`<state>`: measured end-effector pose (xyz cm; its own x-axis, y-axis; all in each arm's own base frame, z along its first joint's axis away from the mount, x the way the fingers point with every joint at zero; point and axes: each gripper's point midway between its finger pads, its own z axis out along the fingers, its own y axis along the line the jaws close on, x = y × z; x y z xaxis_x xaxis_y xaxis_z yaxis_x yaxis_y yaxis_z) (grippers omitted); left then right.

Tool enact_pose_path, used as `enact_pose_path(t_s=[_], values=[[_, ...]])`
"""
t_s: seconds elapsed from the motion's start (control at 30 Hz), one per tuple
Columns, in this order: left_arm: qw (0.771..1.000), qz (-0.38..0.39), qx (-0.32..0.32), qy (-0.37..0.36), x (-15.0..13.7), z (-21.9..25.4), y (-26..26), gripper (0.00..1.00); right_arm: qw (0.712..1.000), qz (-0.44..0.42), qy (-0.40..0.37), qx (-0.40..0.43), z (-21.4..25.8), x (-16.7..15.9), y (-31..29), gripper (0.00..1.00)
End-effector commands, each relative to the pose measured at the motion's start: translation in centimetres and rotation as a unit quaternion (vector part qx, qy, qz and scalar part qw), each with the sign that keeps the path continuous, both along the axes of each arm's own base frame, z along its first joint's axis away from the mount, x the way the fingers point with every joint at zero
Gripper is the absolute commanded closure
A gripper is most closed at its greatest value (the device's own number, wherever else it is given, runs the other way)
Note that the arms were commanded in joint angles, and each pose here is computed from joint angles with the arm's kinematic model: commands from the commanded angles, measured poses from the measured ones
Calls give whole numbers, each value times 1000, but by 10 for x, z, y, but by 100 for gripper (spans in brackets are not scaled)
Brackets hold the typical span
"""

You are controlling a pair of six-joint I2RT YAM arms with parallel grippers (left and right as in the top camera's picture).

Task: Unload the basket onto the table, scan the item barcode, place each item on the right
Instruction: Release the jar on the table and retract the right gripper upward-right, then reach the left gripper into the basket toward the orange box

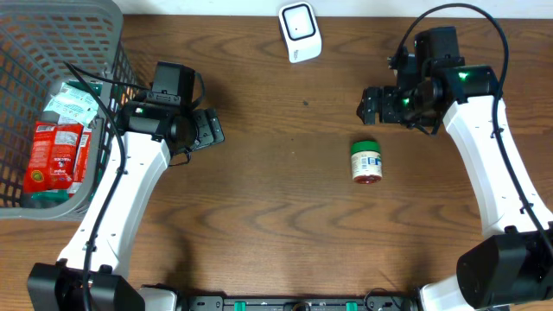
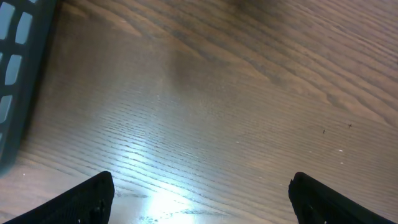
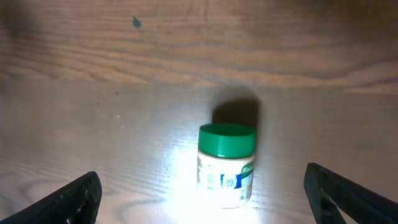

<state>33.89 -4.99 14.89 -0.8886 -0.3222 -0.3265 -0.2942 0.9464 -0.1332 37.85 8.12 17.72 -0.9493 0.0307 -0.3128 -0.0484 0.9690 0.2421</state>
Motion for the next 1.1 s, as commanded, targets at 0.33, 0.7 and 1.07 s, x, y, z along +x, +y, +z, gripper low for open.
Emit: enact_pose_path(t_s=[0.33, 0.7, 1.07], values=[[999, -12, 3, 38, -19, -6, -3, 9, 994, -104, 21, 29, 1, -4, -80, 1], [996, -90, -11, -20, -6, 86, -6, 5, 991, -127, 21, 26, 1, -5, -97, 1], [962, 81, 109, -235, 8, 257, 140, 2, 991, -127, 21, 27, 1, -4, -97, 1]])
